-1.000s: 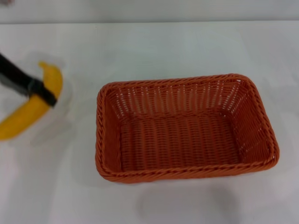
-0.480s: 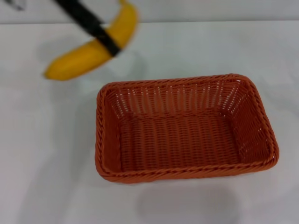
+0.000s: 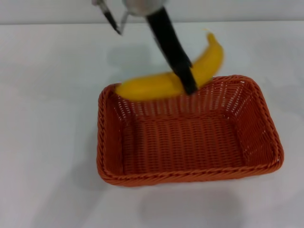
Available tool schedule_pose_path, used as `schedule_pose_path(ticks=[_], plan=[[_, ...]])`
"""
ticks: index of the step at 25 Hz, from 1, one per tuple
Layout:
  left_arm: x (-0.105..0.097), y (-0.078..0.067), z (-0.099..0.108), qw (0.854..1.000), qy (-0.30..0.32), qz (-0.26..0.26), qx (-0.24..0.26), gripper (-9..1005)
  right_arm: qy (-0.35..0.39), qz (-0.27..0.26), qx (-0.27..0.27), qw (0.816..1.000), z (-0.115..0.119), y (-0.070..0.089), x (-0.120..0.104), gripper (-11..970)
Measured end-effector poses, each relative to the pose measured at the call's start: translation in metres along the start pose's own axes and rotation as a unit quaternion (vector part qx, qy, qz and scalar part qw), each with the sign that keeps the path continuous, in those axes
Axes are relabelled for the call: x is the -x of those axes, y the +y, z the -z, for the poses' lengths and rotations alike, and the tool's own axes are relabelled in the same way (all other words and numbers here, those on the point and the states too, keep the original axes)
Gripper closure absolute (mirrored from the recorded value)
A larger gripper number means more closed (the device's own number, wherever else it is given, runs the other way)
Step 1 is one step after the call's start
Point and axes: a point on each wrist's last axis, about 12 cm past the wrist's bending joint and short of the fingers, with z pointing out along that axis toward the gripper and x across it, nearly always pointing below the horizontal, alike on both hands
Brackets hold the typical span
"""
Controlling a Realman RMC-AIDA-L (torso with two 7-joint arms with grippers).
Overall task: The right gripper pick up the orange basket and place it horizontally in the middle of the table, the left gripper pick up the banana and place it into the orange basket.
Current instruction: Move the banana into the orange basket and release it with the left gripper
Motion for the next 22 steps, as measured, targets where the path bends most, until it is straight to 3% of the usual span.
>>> schedule_pose_path(ticks=[7, 17, 22], plan=[[0.014, -0.017, -0.025, 0.999, 0.016, -0.013, -0.026, 472, -0.003, 0.0, -0.003, 1.0, 0.003, -0.001, -0.001, 234], [0.007, -0.014, -0.028, 0.999, 0.017, 0.0, -0.03, 465, -0.012, 0.005, -0.006, 1.0, 0.003, -0.002, 0.005, 235], [-0.001, -0.006, -0.025, 1.0, 0.0, 0.006, -0.027, 292, -0.014, 0.007, -0.006, 1.0, 0.003, -0.002, 0.007, 235]])
